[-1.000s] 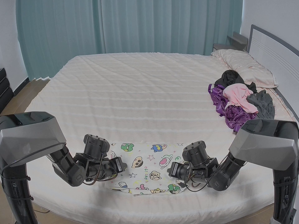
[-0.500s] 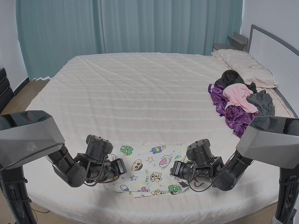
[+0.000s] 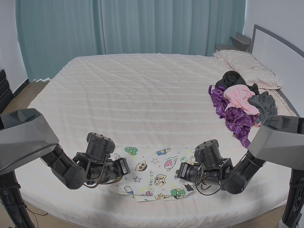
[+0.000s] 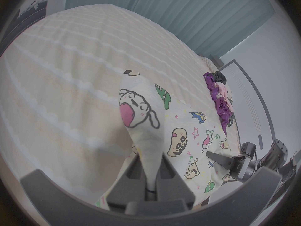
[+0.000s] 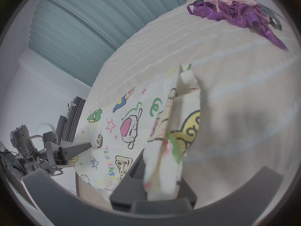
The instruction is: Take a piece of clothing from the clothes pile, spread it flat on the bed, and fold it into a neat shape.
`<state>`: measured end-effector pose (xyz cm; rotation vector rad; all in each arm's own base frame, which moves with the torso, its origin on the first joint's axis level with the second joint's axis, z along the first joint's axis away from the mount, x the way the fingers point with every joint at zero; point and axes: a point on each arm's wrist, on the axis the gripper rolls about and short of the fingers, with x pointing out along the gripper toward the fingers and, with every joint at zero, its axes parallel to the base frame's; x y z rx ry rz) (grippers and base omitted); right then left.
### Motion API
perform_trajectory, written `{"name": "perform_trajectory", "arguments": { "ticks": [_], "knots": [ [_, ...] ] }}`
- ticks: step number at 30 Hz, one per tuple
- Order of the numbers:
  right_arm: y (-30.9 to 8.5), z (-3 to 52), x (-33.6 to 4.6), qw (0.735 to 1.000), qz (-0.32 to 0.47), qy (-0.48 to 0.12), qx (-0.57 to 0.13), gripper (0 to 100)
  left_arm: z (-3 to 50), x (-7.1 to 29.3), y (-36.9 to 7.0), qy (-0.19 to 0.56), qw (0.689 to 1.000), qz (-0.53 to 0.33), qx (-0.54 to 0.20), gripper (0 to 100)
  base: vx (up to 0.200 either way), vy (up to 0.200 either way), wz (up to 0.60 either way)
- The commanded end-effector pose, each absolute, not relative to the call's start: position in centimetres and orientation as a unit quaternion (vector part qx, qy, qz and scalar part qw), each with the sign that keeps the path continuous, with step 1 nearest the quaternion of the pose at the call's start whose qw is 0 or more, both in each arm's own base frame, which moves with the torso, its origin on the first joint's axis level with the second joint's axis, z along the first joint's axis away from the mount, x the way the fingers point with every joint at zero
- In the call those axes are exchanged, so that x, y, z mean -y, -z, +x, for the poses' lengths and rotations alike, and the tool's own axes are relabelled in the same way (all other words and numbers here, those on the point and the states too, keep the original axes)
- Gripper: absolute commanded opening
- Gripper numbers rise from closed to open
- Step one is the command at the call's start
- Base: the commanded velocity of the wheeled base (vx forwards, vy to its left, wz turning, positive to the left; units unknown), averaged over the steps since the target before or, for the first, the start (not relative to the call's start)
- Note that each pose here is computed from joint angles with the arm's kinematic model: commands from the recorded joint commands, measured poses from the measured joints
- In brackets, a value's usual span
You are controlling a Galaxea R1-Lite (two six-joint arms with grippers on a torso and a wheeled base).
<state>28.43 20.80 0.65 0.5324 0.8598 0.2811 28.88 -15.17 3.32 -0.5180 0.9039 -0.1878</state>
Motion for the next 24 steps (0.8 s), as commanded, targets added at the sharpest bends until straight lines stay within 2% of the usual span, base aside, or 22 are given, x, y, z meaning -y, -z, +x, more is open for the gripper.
{"name": "perform_trajectory", "arguments": {
  "ticks": [1, 24],
  "knots": [
    [-1.4, 28.2, -20.4, 0.867, 0.258, -0.134, -0.404, 0, 28.5, 15.5, -4.2, 0.1, 0.866, -0.248, -0.422, 0, 0.0, -0.2, 0.0],
    [-2.1, 27.7, -18.5, 0.87, 0.261, -0.113, -0.402, 0, 28.3, 17.1, -4.6, 0.123, 0.865, -0.246, -0.42, 0, 0.0, -0.2, 0.0]
  ]
}}
